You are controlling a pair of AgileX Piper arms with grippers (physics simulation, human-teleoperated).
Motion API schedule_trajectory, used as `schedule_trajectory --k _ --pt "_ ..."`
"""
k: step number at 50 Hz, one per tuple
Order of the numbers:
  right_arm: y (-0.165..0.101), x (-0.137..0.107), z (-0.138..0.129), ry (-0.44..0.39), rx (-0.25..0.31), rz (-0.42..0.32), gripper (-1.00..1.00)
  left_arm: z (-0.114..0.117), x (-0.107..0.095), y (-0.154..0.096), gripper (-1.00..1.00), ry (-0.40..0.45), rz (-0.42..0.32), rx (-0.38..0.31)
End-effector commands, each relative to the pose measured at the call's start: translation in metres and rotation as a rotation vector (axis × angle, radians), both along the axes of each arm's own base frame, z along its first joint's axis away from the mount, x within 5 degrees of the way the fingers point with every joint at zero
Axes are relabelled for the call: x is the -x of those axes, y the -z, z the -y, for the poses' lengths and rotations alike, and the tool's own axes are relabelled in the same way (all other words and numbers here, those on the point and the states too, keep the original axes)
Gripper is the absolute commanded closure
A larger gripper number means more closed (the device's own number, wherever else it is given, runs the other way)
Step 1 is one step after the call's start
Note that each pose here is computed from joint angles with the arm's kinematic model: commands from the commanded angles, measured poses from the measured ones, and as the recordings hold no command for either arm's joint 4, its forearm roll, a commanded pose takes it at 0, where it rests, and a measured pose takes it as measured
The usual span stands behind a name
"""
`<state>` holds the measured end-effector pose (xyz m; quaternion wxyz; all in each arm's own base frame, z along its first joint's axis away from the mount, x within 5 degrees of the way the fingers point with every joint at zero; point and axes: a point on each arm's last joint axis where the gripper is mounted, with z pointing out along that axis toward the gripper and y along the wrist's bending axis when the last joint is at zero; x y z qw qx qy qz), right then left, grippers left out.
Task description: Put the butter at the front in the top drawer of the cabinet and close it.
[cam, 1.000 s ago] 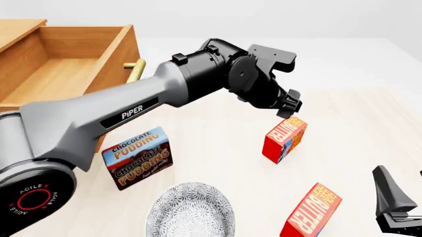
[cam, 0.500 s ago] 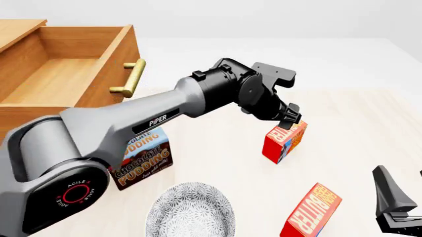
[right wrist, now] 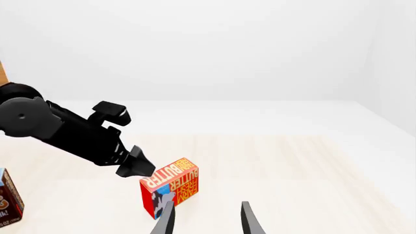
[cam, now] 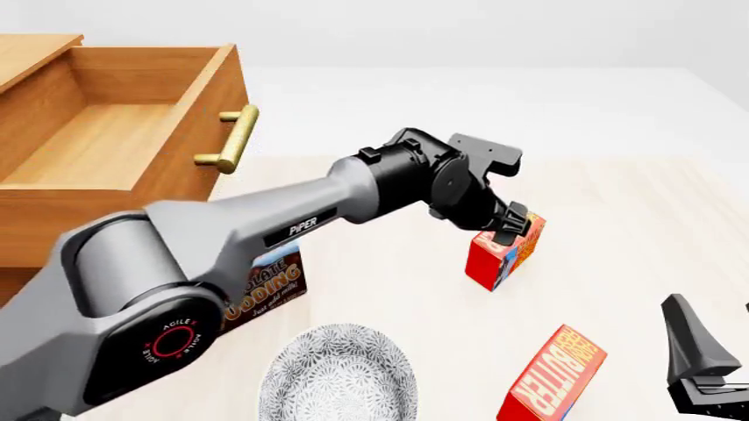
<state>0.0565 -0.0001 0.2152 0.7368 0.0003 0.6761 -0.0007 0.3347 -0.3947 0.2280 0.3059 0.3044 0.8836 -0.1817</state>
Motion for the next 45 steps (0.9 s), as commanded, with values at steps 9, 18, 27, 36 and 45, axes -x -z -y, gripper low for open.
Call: schedule_trajectory --k 9,18,27,36,45 --pt "0.0 0.0 0.0 0.0 0.0 0.0 -1.0 0.009 -0.003 0.022 -1.0 -0.004 -0.02 -0.01" --pt "0.0 0.0 0.0 0.0 0.0 0.0 -1.0 0.013 -0.007 0.034 -1.0 -0.013 -0.036 -0.018" --pt "0.001 0.0 0.0 0.0 0.0 0.0 -1.0 0.018 -0.008 0.04 -1.0 -0.01 -0.04 -0.022" --pt "0.001 0.0 0.0 0.0 0.0 0.0 -1.0 0.022 -0.011 0.052 -1.0 -0.013 -0.051 -0.03" --pt "0.001 0.0 0.0 0.0 0.0 0.0 -1.0 0.027 -0.012 0.056 -1.0 -0.01 -0.053 -0.032"
